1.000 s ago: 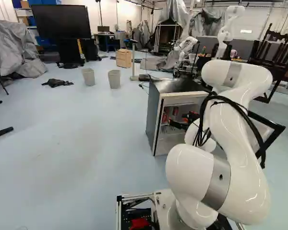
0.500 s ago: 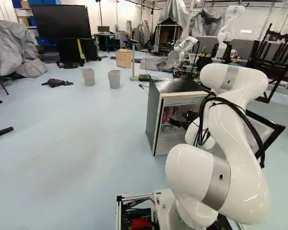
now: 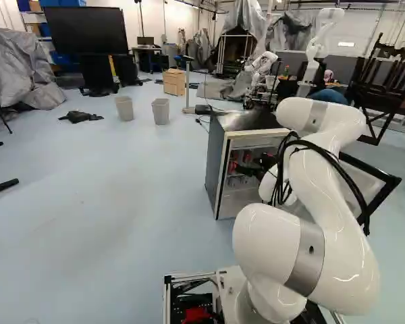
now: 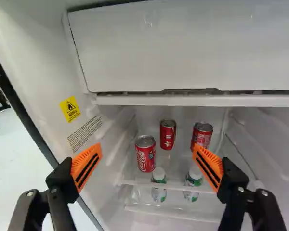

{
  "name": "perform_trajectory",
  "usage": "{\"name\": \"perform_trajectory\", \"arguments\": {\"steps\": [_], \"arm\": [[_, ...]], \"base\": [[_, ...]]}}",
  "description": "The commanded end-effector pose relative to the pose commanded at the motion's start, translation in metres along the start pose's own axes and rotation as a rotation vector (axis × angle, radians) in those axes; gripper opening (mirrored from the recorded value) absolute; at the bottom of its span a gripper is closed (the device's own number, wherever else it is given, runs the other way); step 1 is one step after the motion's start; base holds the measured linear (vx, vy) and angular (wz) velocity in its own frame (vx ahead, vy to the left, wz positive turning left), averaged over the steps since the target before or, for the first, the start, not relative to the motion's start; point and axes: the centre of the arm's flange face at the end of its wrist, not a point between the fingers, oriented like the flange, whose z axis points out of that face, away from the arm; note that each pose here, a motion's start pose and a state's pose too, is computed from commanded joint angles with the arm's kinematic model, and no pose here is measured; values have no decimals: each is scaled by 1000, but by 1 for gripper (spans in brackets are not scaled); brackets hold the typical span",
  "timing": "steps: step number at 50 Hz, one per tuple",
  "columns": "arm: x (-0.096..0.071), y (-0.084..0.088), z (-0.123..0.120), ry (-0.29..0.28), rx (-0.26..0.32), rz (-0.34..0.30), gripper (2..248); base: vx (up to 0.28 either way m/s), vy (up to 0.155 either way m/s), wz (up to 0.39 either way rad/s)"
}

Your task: Grab a drink from the fridge

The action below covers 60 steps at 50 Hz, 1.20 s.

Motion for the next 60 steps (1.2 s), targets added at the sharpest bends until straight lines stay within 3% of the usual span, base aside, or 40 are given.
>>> {"name": "perform_trajectory", "arguments": {"steps": [25,51,60], "arm": [[-38,21,51,46,30,-57,247],[-43,27,72,72,44,-89,247],[-43,27,72,74,42,-144,247]], "base": [[0,0,0],[0,0,0],[0,0,0]]}}
